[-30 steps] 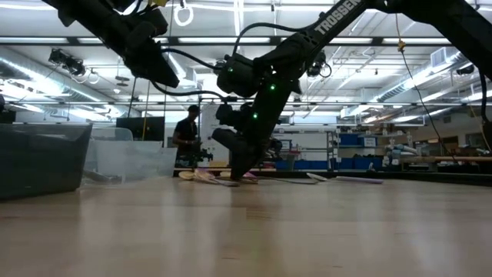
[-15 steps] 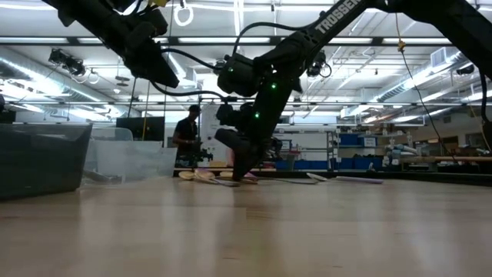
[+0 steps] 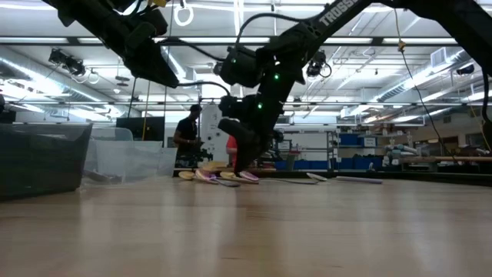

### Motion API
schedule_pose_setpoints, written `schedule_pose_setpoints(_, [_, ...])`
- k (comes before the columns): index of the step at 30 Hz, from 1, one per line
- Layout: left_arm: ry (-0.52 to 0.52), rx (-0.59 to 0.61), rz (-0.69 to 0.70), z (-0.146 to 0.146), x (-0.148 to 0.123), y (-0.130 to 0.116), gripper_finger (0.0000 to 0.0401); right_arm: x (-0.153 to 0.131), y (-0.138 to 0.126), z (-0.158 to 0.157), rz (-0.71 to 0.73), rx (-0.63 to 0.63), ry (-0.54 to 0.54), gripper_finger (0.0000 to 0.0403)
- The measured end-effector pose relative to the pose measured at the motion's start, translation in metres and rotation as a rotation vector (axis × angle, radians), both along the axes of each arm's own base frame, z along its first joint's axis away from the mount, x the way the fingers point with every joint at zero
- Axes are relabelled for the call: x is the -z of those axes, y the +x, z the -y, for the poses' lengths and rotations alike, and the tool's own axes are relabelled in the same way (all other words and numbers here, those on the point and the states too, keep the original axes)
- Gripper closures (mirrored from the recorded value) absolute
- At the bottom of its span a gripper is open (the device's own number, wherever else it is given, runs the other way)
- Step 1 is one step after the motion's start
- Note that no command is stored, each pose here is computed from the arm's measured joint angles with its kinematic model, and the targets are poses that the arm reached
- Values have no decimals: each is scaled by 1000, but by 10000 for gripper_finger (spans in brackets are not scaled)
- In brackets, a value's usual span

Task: Sort silverware by color (type)
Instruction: Put the gold spoon into the black bin

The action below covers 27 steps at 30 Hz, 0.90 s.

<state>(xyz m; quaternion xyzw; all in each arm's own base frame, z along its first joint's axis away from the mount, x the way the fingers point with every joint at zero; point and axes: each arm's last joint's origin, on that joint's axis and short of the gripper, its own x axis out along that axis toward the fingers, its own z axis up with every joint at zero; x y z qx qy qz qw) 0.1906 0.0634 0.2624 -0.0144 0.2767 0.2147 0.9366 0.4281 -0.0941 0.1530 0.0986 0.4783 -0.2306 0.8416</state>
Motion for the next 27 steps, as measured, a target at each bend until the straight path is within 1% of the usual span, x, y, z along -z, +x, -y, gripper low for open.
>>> schedule_pose_setpoints(10, [-5, 1, -13, 0, 1, -1, 244, -22, -7, -3, 2, 5, -31, 383])
schedule_pose_setpoints(13, [-11, 12, -14, 1, 2, 0, 244, -35, -9, -6, 13, 14, -101, 383])
schedule_pose_setpoints(17, [-28, 63, 38, 2, 13, 2, 244, -63, -14, -13, 62, 33, -206, 383])
schedule_pose_setpoints(19, [-22, 70, 65, 2, 18, 3, 244, -75, -16, -20, 91, 30, -251, 383])
schedule_pose_setpoints(23, [-7, 79, 127, 2, 23, 4, 244, -98, -14, -39, 178, -31, -323, 383])
schedule_pose_setpoints(27, [-1, 106, 208, 2, 25, 6, 244, -112, -8, -61, 278, -104, -378, 382])
